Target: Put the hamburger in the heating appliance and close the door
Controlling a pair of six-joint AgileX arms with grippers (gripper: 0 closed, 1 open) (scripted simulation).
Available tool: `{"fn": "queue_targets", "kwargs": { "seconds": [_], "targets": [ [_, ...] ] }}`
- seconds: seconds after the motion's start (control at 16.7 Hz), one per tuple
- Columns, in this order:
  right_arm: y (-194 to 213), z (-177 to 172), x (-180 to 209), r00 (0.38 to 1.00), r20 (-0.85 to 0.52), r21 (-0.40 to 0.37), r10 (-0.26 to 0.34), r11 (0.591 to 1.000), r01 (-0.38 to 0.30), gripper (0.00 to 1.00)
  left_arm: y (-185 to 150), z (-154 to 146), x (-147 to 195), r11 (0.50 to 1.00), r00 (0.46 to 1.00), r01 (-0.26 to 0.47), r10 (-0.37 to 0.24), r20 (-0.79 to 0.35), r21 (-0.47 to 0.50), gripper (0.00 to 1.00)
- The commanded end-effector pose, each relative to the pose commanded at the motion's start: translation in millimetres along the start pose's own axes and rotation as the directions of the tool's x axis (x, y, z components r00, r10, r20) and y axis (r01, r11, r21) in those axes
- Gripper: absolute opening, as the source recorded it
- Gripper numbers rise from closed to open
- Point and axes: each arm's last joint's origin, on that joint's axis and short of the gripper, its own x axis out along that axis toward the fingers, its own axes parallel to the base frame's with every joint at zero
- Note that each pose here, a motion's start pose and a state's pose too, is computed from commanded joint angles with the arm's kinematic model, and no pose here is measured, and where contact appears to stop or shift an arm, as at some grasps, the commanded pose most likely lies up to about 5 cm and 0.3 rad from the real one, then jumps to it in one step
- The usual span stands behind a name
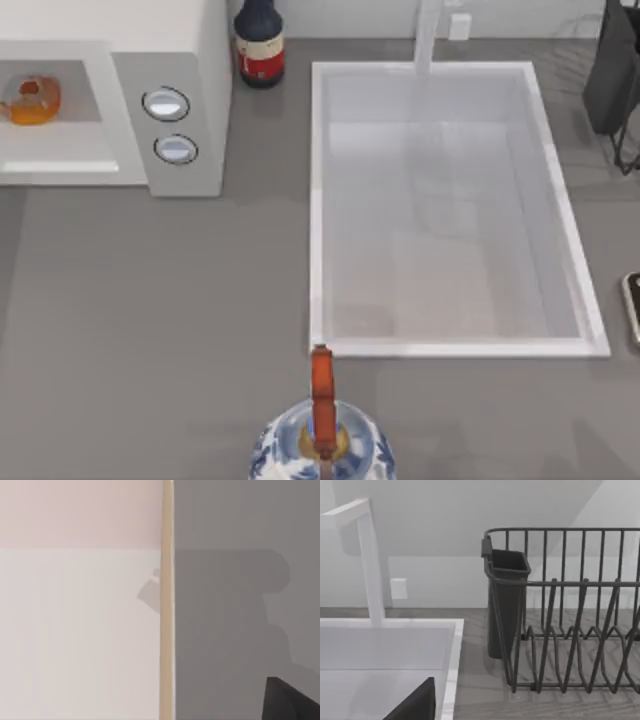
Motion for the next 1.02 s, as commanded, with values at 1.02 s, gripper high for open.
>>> {"fn": "queue_targets", "kwargs": {
  "seconds": [1.02],
  "targets": [
    [0,0,0,1.0,0.0,0.0,0.0,1.0,0.0,1.0,-108,-5,-1,1.0,1.0,0.015,-0.015,-0.015,-0.024,0.0]
  ]
}}
